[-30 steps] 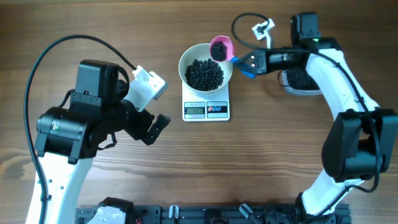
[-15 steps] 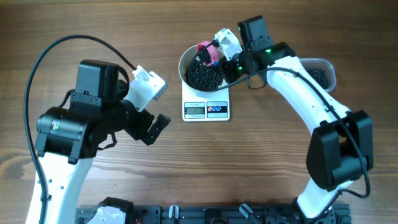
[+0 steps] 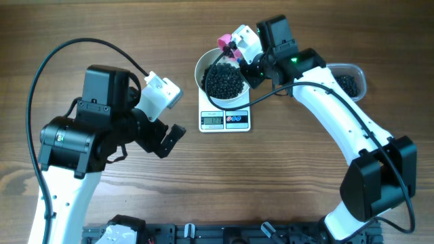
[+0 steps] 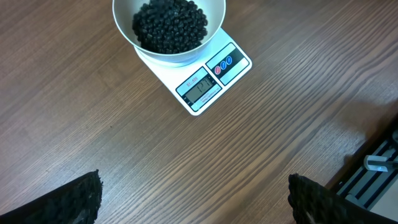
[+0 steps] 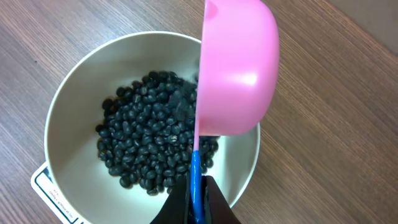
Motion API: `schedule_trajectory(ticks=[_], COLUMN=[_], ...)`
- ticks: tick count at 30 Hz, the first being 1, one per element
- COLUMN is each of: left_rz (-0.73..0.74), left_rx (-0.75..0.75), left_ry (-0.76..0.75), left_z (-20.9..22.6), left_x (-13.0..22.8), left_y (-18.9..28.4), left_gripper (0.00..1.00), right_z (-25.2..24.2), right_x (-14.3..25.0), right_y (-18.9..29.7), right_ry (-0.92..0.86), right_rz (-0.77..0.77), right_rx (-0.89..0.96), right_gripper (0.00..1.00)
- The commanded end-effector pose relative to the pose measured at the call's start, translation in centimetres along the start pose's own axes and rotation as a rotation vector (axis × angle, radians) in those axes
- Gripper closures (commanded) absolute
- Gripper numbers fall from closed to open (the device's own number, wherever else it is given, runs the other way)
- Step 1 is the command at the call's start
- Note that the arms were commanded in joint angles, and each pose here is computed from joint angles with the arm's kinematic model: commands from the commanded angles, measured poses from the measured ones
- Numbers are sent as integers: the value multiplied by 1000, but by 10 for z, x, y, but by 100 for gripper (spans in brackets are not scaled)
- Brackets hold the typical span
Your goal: Scoop item into bowl and weigh 150g on scale
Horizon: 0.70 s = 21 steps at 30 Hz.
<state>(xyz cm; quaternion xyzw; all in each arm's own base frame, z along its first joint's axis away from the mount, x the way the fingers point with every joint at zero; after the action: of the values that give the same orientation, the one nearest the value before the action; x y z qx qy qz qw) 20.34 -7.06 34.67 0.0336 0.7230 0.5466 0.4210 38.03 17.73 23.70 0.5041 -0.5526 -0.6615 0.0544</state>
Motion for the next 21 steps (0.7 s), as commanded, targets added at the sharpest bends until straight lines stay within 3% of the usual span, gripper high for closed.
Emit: schedule_trajectory(ticks=[1, 21], left_rz=[-14, -14], left_rx=[-3, -3], left_ry=[0, 0], left_z=[0, 0], left_x=[-4, -4], left_y=[3, 3], left_gripper=[0, 0], right_z=[-2, -1], right_x=[-11, -9], right_y=[15, 15], right_ry=[30, 27], right_rz=[-42, -30], right_rx=[30, 21], right_gripper=[96, 96])
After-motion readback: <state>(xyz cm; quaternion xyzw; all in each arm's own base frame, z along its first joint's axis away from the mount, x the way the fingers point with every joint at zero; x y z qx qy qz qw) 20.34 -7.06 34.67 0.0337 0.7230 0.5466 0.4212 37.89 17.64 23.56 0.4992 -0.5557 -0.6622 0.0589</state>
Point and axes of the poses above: each gripper's point midway between its finger pads, its own y axis back along the fingers, its own z axis along the line the jaws close on, x = y × z, the point moved 10 cm from there along y, back along the fingers, and after that the axes turned 3 degrees about y, right-handed, at the moved point
